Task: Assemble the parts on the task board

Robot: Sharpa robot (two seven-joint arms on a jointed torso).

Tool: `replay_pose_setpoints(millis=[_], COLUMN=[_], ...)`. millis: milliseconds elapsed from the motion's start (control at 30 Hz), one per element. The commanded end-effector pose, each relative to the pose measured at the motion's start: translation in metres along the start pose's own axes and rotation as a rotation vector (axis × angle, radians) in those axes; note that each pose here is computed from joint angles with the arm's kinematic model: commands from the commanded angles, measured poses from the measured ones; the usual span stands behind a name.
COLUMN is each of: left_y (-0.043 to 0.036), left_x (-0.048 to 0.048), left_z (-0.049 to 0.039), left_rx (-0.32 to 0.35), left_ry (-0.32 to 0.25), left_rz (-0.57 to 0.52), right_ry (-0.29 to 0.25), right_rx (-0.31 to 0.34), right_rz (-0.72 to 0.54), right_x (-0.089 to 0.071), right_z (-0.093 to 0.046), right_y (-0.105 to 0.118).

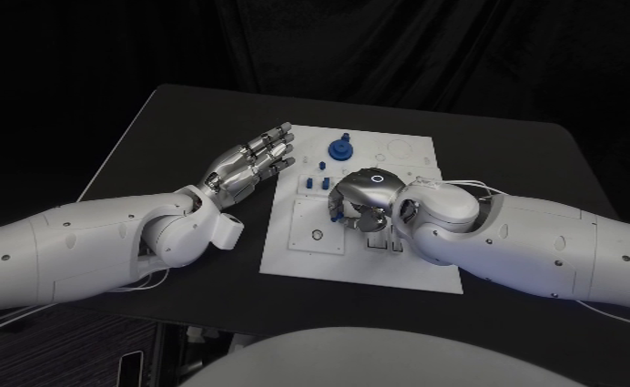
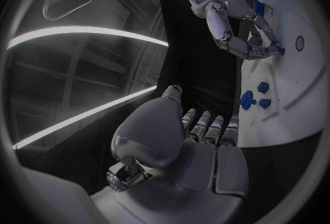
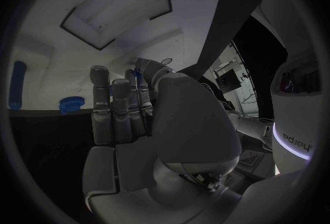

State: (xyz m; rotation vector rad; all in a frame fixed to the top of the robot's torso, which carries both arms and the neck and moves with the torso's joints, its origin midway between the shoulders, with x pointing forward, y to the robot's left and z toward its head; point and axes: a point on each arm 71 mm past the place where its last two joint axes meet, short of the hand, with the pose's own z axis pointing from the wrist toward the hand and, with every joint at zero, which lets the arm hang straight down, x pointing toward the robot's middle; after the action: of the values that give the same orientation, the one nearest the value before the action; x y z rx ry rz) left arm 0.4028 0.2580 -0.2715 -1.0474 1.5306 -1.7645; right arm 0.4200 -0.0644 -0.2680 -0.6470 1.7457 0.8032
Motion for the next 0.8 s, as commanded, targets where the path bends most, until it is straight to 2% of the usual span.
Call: replay_pose_setpoints(millis=[33,367,800], left_y=[-0.006,-0.0028,-0.0011], left_x=[0.002,0.0026,0.0028], left_z=[-0.0005,-0.0026,-0.0028], left_rx=[0.102,0.095,0.09], left_ry=[0.012,0.012,0.012], left_rz=[-0.019,-0.025,-0.027], right_ry=[0.024,0.049,0.036], right_rx=[0.021,0.019,-0.006], right_rz=[-0.021,-0.043,-0.043], right_x=[0.0027,0.0043,0.0032], right_z=[0.0004,0.002,0.0038], right_y=[-0.0009,0.0013,0.0063])
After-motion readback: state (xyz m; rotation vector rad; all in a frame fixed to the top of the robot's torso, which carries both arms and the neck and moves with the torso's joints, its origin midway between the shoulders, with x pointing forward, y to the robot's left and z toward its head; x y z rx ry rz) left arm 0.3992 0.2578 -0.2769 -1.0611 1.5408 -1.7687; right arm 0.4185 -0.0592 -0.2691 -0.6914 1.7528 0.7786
